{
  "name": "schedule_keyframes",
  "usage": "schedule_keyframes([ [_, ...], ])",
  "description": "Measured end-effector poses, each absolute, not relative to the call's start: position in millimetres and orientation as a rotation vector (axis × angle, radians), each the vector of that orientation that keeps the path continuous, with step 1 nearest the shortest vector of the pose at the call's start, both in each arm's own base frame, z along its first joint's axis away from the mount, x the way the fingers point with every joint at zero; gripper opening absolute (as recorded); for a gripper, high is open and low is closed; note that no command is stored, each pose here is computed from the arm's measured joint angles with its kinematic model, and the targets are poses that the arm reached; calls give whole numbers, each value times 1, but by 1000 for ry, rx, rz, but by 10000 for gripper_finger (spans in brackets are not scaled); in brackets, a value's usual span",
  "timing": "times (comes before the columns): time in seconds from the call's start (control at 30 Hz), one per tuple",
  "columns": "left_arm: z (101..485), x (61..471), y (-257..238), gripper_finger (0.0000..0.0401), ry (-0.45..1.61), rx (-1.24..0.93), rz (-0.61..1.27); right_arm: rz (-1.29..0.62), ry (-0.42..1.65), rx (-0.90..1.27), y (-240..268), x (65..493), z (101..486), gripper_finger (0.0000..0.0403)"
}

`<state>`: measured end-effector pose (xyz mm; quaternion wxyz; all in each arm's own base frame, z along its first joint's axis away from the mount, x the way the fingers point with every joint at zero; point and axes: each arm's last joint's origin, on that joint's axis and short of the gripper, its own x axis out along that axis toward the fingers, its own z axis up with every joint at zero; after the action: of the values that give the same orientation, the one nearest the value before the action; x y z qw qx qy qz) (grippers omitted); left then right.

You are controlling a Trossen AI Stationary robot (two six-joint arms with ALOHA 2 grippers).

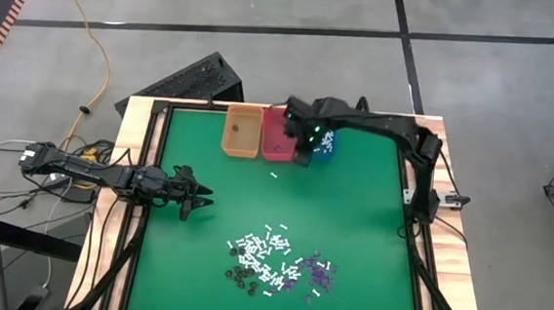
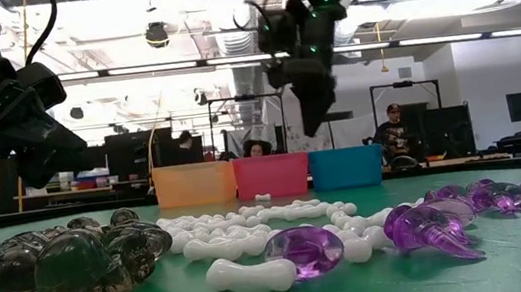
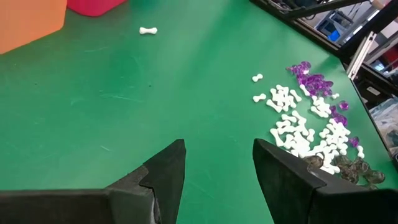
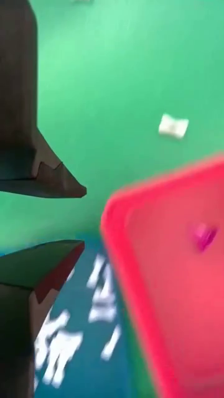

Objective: Sort Halloween decoration
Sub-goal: Put the white bone toy into the blue bin

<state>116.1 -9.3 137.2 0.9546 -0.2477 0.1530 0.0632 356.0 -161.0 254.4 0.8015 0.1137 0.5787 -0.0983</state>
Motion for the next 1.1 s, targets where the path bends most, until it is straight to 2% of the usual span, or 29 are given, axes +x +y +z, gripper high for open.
schedule_keyframes([
  [0.1,137,116,-9,179,310,-503,128,-224,1190,257,-133,373,256,146],
  [0.2,137,116,-9,179,310,-503,128,-321,1135,241,-109,391,251,146],
  [0.33,137,116,-9,179,310,-503,128,-315,1145,235,-92,409,229,146],
  [0.63,137,116,-9,179,311,-504,126,-366,1269,274,-105,421,172,146],
  [1.1,137,116,-9,179,307,-502,135,-413,1198,259,-113,429,167,145],
])
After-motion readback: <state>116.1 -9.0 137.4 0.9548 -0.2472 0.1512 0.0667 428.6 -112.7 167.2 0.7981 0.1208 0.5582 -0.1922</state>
